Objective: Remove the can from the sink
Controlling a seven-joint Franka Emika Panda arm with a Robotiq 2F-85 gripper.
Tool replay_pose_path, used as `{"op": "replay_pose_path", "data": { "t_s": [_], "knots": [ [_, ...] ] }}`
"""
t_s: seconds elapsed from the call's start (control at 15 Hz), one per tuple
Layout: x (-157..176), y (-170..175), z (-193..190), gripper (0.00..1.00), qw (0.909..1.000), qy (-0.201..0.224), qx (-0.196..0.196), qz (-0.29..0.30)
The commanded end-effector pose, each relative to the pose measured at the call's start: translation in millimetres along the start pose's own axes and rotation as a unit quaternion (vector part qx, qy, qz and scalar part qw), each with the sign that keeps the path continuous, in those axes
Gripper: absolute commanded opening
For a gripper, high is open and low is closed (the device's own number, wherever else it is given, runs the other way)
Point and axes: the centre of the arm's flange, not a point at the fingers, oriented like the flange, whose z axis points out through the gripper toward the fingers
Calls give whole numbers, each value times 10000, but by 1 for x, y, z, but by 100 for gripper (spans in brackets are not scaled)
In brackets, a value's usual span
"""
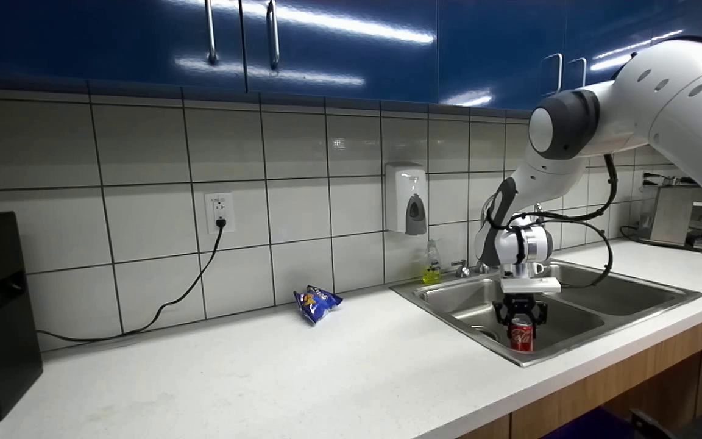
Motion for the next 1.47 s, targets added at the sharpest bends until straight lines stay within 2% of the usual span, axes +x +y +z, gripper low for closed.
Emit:
{"op": "replay_pose_path", "data": {
  "t_s": [0.0,0.47,0.8,1.13,1.4],
  "knots": [
    [-17,1,-47,38,10000,-52,7,77],
    [-46,0,-111,38,9998,126,-113,70],
    [-82,-16,-143,38,9988,185,-381,-238],
    [-125,-53,-167,38,9937,341,-583,-890],
    [-149,-93,-178,38,9841,412,-738,-1565]
  ]
}}
